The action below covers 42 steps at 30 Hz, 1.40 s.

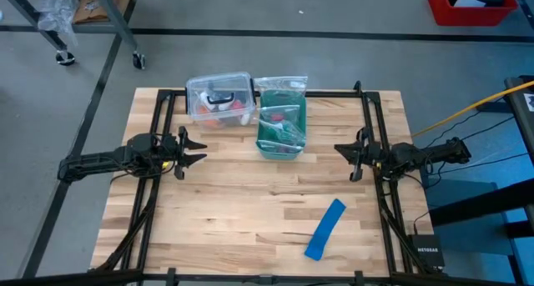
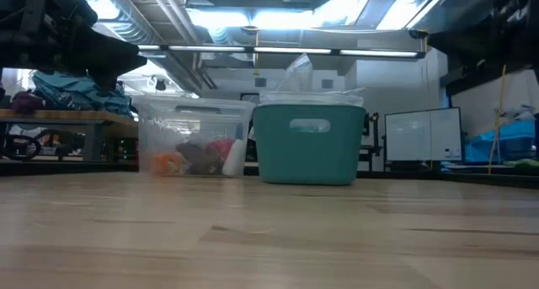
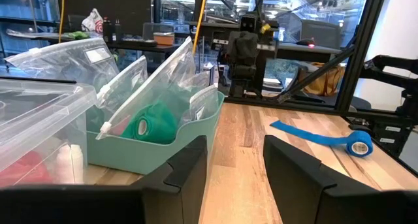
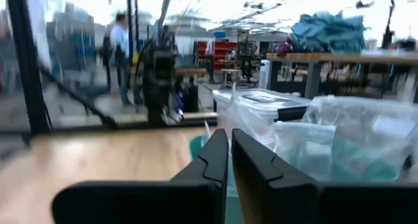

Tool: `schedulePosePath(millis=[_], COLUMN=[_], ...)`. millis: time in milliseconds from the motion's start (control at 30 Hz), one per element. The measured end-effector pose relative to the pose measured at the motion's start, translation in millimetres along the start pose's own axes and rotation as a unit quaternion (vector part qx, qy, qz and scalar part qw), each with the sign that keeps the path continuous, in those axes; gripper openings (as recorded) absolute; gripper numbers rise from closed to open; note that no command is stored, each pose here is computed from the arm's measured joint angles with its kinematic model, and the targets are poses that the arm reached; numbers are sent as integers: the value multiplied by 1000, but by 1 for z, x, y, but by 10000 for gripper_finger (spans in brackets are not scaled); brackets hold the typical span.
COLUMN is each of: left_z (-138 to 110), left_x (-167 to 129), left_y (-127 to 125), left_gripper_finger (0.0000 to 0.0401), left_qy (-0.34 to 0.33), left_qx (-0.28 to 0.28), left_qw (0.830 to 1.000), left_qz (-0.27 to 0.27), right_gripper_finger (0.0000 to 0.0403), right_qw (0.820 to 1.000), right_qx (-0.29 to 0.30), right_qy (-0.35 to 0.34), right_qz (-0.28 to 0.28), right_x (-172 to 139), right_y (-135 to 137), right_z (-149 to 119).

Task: Roll bandage
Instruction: Roll the blue bandage

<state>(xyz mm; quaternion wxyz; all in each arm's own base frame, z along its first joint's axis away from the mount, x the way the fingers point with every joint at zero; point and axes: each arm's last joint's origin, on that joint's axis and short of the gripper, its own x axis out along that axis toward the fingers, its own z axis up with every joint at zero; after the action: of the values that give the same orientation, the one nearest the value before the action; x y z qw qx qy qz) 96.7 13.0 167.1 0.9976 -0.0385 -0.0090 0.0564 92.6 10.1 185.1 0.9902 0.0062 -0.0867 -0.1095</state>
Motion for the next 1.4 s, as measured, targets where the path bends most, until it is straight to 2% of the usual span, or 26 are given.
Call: schedulePosePath(millis=[133,300,433,700,867,933,1067,1200,1300,1400], left_z=[0,0,0,0,0,0,0,0,0,0], left_x=[0,0,0,0,0,0,0,0,0,0], left_y=[0,1,1,1,1,1,1,1,1,1], left_gripper_finger=[143,143,143,143,143,143,143,143,143,143], left_qy=[0,0,0,0,0,0,-1,-1,-1,-2], left_qx=[0,12,4,4,1,-7,-28,-46,-65,-131], left_qw=[1000,1000,1000,1000,1000,1000,1000,999,998,991], left_qz=[3,7,8,8,8,8,8,8,8,9], right_gripper_finger=[25,25,25,25,25,22,5,4,3,2], right_qw=[1000,1000,1000,1000,997,997,999,992,974,937], right_qx=[19,18,-7,9,29,27,5,-8,-4,16], right_qy=[-18,-12,-14,-25,-43,-41,11,98,194,310], right_qz=[1,-9,-9,-13,48,54,45,76,114,157], right_x=[0,0,0,0,-1,-1,5,19,36,51], right_y=[0,-1,-1,-1,2,1,2,11,22,34], right_z=[4,3,4,6,17,28,47,64,67,61])
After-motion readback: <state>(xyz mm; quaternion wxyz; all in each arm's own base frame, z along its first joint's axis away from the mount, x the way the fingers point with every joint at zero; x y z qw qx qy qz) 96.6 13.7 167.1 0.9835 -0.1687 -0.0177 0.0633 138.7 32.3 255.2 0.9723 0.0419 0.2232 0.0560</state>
